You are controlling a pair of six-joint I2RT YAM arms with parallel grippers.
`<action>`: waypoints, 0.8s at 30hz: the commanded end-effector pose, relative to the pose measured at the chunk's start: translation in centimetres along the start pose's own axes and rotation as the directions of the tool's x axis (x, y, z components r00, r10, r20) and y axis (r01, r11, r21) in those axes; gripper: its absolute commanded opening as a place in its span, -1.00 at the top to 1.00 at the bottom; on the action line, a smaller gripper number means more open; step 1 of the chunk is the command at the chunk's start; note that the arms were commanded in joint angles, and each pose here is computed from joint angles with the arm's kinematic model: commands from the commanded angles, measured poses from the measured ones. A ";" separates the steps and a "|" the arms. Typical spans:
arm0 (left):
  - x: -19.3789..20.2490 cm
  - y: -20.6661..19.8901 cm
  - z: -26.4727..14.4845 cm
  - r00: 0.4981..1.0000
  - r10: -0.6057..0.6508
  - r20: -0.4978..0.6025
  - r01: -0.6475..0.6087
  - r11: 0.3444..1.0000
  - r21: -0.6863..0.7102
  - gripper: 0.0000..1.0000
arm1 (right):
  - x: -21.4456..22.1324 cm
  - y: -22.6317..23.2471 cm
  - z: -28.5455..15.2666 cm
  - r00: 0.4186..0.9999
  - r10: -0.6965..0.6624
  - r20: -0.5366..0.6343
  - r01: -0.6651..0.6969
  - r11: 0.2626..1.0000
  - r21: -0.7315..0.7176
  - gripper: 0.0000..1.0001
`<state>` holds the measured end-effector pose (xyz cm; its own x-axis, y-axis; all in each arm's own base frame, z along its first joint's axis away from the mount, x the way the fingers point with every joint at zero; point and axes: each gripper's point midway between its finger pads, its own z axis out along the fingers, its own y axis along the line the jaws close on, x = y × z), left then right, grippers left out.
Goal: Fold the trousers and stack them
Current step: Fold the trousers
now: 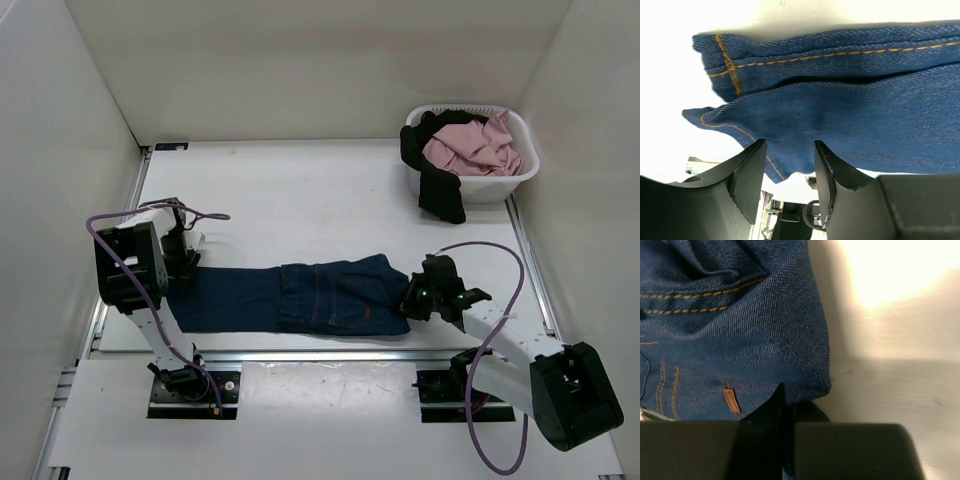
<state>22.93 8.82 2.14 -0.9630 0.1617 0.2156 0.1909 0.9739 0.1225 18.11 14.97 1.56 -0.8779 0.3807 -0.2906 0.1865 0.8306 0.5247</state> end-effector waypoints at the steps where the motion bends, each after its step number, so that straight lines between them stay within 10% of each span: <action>1: -1.6 0.4 -2.5 0.993 -0.027 0.116 0.026 1.000 0.011 -0.11 | 0.3 -2.2 -1.5 0.997 -0.018 -0.082 0.027 0.993 0.112 1.00; 15: -2.9 1.2 -6.5 0.977 -0.020 0.213 0.015 1.000 0.026 -0.13 | -14.4 0.9 -23.0 0.961 -0.225 0.160 0.101 0.827 0.553 1.00; 24: -2.5 1.5 -6.2 0.980 -0.019 0.200 0.015 1.000 0.019 -0.13 | -8.9 15.5 -14.9 0.935 -0.351 0.049 0.334 0.919 0.211 1.00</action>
<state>26.52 8.75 6.59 -0.9833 0.1719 0.0600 0.1774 0.9787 0.1035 23.32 13.92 26.26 -0.8182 0.0973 -0.5666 0.0072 0.9872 0.1591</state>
